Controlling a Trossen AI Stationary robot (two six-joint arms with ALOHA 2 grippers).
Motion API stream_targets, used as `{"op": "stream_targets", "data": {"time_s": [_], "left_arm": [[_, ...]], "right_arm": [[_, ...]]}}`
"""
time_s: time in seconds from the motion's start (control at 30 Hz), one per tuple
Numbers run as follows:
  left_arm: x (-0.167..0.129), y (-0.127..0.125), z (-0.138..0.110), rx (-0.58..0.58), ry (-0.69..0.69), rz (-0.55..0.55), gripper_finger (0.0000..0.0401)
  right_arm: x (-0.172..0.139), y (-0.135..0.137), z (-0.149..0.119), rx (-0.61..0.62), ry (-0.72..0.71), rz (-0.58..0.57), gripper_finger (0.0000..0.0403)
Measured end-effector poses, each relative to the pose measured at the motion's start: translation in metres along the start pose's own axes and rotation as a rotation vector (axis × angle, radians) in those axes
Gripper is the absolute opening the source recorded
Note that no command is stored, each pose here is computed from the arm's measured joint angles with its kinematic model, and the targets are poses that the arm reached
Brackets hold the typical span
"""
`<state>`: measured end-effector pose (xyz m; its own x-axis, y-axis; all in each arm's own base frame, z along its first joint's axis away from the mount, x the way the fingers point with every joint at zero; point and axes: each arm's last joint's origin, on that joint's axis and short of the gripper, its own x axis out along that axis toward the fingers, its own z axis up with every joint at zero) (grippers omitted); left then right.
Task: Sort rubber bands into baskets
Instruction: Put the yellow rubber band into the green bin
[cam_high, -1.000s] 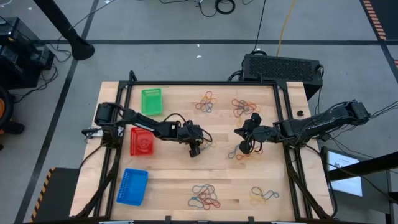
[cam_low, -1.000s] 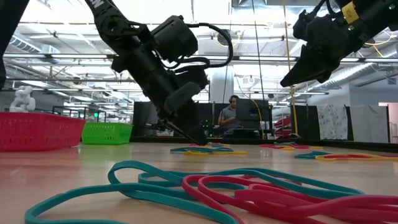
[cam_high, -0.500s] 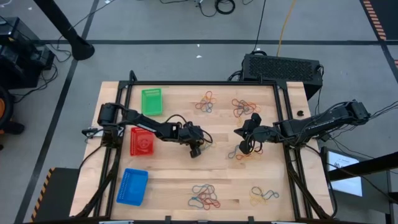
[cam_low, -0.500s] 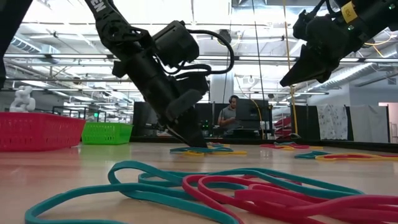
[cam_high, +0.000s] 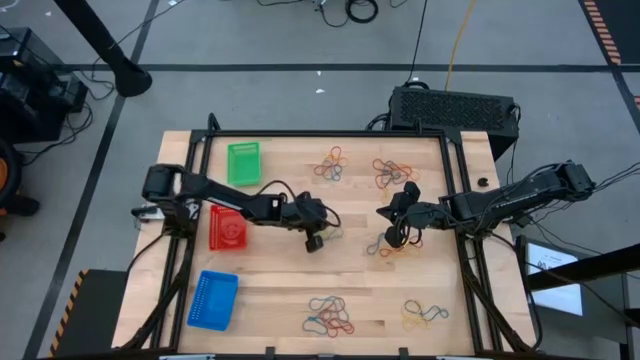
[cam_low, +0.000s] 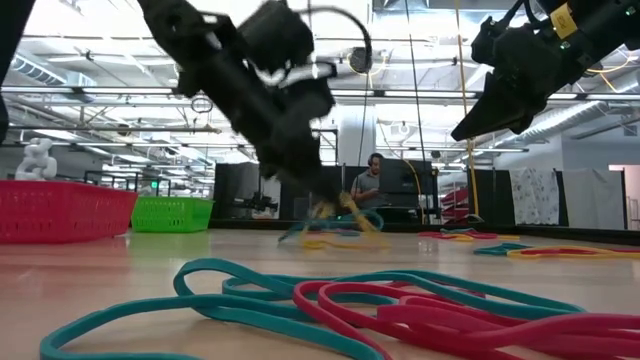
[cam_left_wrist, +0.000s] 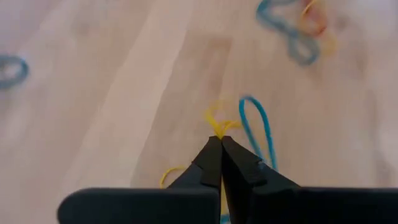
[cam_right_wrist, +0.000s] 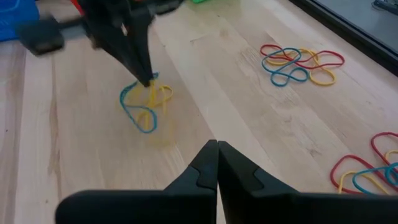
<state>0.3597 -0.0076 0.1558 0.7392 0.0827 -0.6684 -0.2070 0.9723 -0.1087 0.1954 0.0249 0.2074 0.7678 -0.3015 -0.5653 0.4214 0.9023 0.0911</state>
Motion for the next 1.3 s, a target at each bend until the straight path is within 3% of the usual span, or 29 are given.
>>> {"op": "stream_targets", "data": {"time_s": [0.37,0.57,1.0,1.3], "left_arm": [[-0.045,-0.025,0.024,0.101,-0.161,-0.017,0.0003],[-0.036,-0.028,0.007,0.147,-0.03,0.004,0.0004],[-0.034,-0.034,-0.008,0.157,0.092,-0.018,0.0146],[-0.026,-0.037,-0.011,0.162,0.083,-0.032,0.0162]], "right_arm": [[0.0,0.0,0.0,0.003,0.007,0.014,0.0],[0.0,0.001,0.0,0.005,0.005,0.016,0.0],[0.0,0.001,0.0,0.005,0.004,0.015,0.0],[0.0,0.001,0.0,0.005,0.004,0.015,0.0]]}}
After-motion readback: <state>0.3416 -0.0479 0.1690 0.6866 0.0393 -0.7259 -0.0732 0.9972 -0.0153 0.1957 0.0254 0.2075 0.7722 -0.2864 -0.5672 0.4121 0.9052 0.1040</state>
